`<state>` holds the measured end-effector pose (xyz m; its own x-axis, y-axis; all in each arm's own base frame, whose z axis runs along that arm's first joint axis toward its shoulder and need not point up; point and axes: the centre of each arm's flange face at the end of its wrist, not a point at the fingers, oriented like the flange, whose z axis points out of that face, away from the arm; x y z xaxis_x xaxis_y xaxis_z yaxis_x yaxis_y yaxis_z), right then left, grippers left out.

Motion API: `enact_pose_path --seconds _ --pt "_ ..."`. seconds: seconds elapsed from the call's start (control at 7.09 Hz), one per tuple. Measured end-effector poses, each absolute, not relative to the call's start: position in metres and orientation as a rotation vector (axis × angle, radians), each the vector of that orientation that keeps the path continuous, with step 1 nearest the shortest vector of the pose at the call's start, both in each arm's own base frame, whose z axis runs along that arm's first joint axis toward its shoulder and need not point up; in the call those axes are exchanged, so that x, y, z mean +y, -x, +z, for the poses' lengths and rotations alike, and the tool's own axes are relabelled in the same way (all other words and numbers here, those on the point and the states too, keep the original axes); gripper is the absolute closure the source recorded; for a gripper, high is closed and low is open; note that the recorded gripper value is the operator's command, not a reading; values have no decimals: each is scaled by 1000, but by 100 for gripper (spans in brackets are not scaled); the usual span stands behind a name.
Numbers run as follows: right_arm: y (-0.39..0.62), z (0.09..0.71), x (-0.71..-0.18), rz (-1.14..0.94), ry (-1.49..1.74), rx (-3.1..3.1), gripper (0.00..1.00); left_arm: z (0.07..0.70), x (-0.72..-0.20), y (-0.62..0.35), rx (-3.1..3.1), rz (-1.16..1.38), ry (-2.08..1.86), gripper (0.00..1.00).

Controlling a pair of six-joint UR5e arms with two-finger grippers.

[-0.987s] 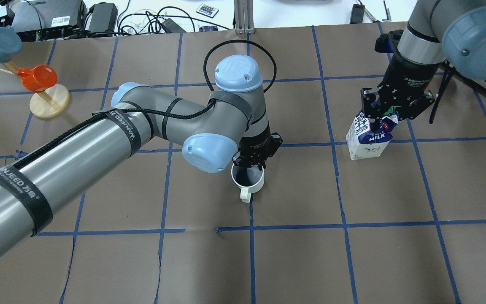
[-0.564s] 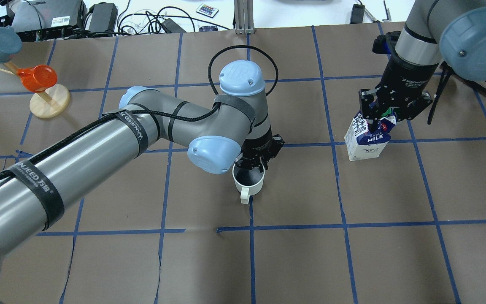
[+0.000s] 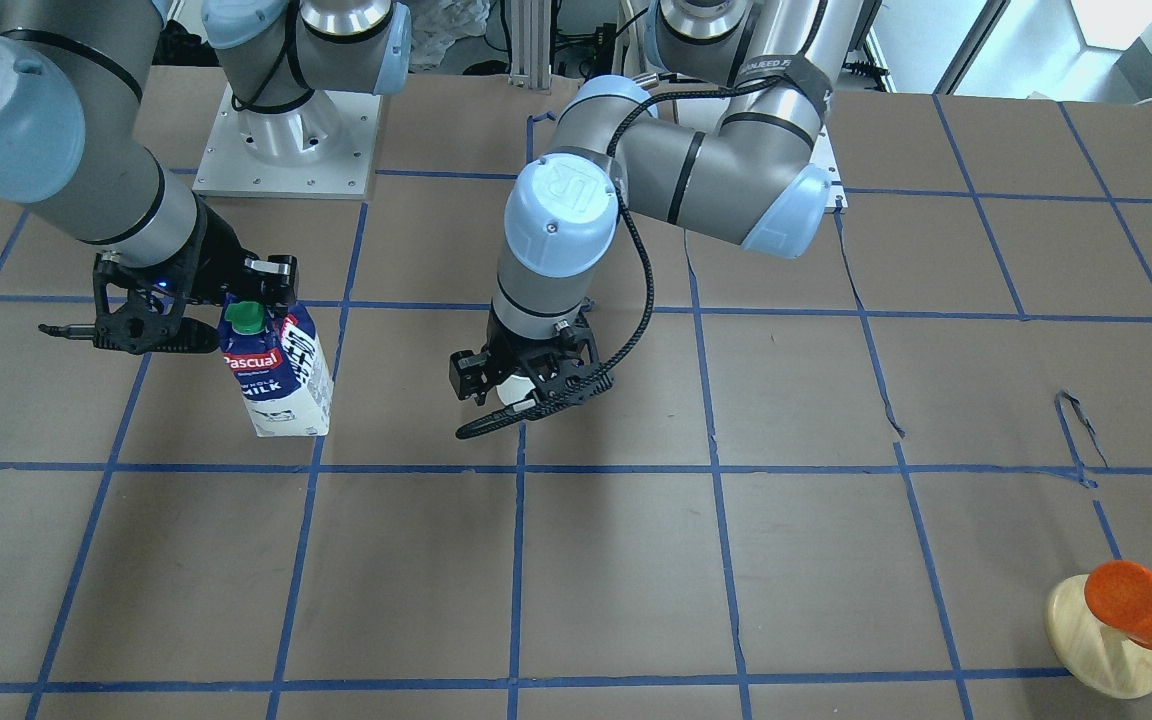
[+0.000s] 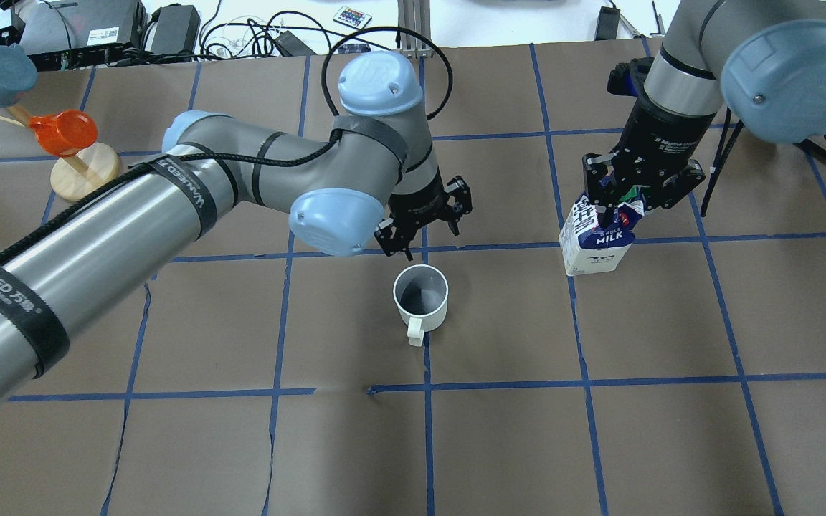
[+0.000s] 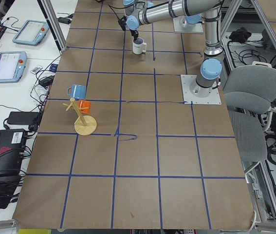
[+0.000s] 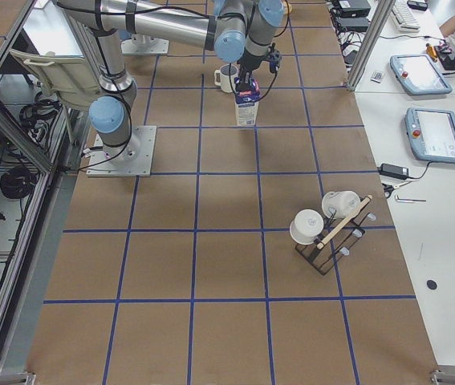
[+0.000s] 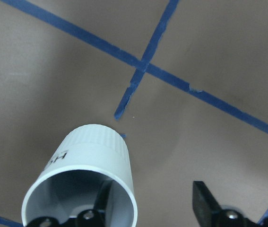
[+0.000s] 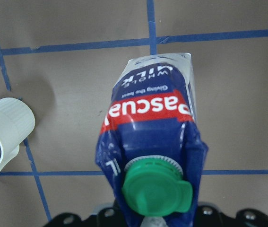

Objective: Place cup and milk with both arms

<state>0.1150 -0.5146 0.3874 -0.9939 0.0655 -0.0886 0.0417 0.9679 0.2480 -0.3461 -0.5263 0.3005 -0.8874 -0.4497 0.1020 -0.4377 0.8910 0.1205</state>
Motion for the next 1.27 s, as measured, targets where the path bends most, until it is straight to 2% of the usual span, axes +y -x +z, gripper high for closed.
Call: enact_pose_path --seconds 0.14,0.28,0.42,0.85,1.27 --pt "-132 382 -513 393 -91 3021 80 326 -535 317 -2965 -153 -631 6" --pt "-153 375 -514 390 -122 3019 81 348 -535 289 -3008 -174 -556 6" --pt "-175 368 -515 374 -156 3013 81 367 -530 263 -3033 -182 -480 0" --pt "-229 341 -515 383 -182 3018 81 423 -517 192 -3058 -78 -247 0" --pt "-259 330 -508 410 -217 2976 80 465 -514 146 -3097 42 -206 0"
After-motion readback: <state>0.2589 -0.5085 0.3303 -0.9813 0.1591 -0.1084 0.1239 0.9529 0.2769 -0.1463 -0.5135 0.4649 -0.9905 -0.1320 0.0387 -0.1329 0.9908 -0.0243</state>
